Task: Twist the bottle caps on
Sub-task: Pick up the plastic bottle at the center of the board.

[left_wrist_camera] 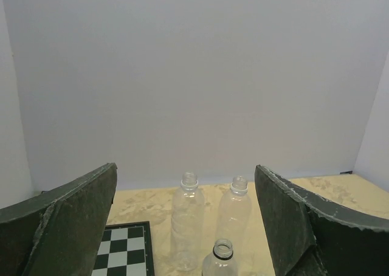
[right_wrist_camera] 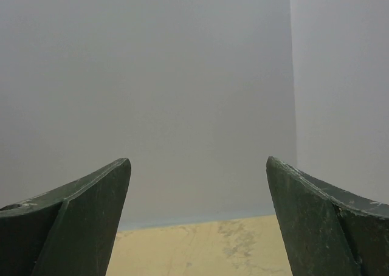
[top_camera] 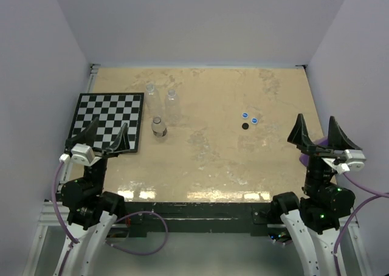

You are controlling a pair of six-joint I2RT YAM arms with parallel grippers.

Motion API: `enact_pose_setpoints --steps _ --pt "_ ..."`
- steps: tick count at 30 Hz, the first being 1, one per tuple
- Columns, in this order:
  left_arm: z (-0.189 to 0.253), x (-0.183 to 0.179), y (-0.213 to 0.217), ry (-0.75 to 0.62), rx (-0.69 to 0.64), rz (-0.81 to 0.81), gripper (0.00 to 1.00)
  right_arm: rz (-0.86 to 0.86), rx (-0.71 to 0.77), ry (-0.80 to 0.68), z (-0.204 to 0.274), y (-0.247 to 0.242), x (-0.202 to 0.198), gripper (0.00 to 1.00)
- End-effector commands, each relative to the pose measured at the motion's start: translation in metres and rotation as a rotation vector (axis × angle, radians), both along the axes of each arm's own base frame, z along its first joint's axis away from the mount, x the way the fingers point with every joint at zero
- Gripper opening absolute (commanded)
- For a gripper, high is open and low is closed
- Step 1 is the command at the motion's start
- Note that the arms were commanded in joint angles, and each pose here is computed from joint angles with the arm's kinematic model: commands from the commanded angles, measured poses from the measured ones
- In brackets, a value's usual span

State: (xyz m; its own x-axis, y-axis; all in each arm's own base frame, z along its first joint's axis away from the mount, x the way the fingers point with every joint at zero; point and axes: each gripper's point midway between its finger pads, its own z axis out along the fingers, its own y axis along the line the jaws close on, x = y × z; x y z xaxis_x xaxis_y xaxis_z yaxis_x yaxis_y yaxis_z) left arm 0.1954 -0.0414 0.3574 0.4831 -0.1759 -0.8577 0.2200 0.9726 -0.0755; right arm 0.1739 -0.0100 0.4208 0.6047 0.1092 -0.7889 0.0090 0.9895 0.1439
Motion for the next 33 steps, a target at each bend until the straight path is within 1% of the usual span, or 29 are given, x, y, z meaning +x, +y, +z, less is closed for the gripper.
enact_pose_setpoints --steps 1,16,21,23,24,26,31,33 --pt "0.007 -0.002 -0.003 -0.031 -0.004 -0.019 1.0 -0.008 -0.017 -0.029 0.013 -0.002 -0.009 0.99" --pt "0.005 0.0 -0.006 -0.017 0.001 -0.031 1.0 -0.007 -0.006 -0.037 0.011 -0.003 -0.012 0.99" --pt "0.001 0.004 -0.011 0.02 0.003 -0.053 1.0 0.006 0.015 -0.036 0.013 -0.002 -0.011 0.99" --pt "-0.004 0.01 -0.013 0.063 0.004 -0.06 1.0 0.007 0.018 -0.019 0.014 -0.002 -0.008 0.98" --pt "-0.007 0.012 -0.014 0.089 0.006 -0.062 1.0 0.029 0.043 -0.017 0.015 0.0 -0.006 0.99" --pt "-0.018 0.021 -0.017 0.166 0.012 -0.069 1.0 0.045 0.046 0.0 0.016 0.004 -0.002 0.99" --pt "-0.065 0.046 -0.032 0.453 0.029 -0.109 1.0 0.074 0.03 0.004 0.016 0.01 0.001 0.99" --pt "-0.087 0.054 -0.04 0.561 0.058 -0.134 1.0 0.074 0.031 -0.002 0.016 0.01 -0.001 0.98"
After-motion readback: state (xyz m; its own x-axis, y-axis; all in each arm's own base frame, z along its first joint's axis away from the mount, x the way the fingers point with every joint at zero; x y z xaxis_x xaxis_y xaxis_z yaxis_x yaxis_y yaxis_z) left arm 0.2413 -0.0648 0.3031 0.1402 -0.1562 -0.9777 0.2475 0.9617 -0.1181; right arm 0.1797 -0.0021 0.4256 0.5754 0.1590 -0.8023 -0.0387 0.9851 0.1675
